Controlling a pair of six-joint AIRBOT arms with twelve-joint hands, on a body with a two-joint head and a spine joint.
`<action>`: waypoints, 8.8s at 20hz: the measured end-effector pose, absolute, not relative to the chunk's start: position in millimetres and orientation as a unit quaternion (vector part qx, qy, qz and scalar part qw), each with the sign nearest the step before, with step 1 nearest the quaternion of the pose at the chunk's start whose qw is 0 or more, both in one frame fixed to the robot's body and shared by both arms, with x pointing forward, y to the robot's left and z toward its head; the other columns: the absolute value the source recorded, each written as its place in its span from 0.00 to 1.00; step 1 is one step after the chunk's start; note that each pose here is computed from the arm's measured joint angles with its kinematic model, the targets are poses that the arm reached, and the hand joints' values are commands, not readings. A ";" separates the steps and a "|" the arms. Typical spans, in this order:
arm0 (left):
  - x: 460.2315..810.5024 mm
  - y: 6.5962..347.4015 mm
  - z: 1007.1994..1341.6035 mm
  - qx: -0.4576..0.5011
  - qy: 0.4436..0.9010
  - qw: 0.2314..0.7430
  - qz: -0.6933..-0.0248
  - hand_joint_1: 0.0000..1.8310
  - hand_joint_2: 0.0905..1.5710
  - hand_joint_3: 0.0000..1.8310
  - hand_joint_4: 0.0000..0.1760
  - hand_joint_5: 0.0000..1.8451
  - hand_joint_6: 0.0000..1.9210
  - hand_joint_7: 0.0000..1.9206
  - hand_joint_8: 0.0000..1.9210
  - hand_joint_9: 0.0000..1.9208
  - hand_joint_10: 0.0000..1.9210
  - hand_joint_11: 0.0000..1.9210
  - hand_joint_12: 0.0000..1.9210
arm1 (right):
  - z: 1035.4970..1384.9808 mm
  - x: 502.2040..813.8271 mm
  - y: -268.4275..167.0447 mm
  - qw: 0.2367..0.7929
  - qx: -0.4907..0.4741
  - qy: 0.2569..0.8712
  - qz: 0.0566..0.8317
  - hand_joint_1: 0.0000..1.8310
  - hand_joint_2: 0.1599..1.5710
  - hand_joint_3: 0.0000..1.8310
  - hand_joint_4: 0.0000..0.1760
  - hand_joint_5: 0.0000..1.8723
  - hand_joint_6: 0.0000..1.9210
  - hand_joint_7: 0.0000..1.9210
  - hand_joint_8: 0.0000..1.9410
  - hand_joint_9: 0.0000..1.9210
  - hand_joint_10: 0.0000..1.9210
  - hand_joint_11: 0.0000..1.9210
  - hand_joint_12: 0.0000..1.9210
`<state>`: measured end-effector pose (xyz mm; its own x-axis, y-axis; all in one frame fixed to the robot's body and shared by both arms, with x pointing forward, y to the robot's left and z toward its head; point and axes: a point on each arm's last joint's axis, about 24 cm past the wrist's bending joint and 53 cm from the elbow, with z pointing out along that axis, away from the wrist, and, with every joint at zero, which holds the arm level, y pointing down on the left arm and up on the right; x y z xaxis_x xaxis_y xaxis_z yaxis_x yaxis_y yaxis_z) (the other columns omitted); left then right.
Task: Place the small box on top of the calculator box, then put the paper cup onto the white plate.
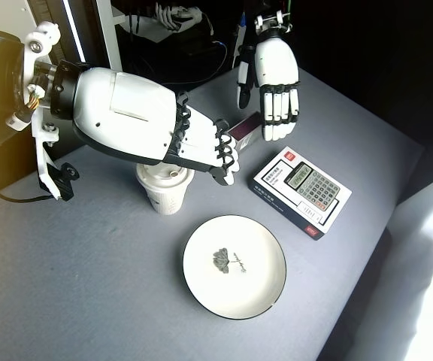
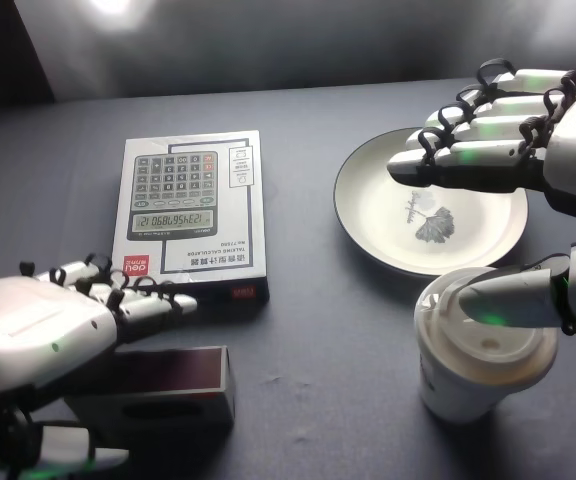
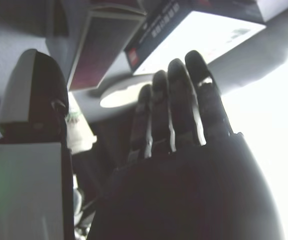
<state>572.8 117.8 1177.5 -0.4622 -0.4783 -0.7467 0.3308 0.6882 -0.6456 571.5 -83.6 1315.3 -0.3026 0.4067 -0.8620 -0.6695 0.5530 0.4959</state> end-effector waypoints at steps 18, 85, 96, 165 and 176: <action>580.2 103.7 1150.5 -0.042 0.765 0.510 -0.392 0.59 0.70 0.00 0.00 0.20 0.01 0.24 0.00 0.25 0.01 0.02 0.54 | 1306.1 574.1 -88.8 0.571 -0.075 0.678 0.457 0.09 0.71 0.00 0.00 0.15 0.00 0.14 0.00 0.12 0.00 0.00 0.37; 731.9 98.9 1243.1 -0.047 0.712 0.576 -0.400 0.67 0.74 0.00 0.00 0.46 0.52 0.44 0.75 0.35 0.67 0.22 0.77 | 1298.5 577.0 -82.9 0.559 -0.116 0.655 0.495 0.13 0.72 0.00 0.00 0.18 0.00 0.17 0.00 0.15 0.00 0.00 0.42; 733.6 99.6 1242.4 -0.051 0.711 0.576 -0.400 0.56 0.74 0.00 0.00 0.32 0.06 0.36 0.12 0.27 0.32 0.07 0.66 | 1299.0 573.1 -71.0 0.562 -0.136 0.650 0.493 0.14 0.72 0.00 0.00 0.19 0.00 0.18 0.00 0.16 0.00 0.00 0.43; 556.8 103.2 1231.8 0.139 0.711 0.515 -0.457 0.13 0.61 0.00 0.00 0.05 0.00 0.09 0.00 0.10 0.00 0.00 0.27 | 1217.8 576.0 -32.4 0.459 -0.113 0.779 0.412 0.45 0.53 0.00 0.00 0.00 0.00 0.00 0.00 0.00 0.00 0.00 0.00; 564.5 95.2 1234.1 0.136 0.712 0.517 -0.454 0.14 0.62 0.00 0.00 0.07 0.00 0.11 0.00 0.11 0.00 0.00 0.28 | 1208.5 580.0 -31.8 0.459 -0.121 0.781 0.407 0.47 0.54 0.01 0.00 0.00 0.00 0.00 0.00 0.00 0.00 0.00 0.00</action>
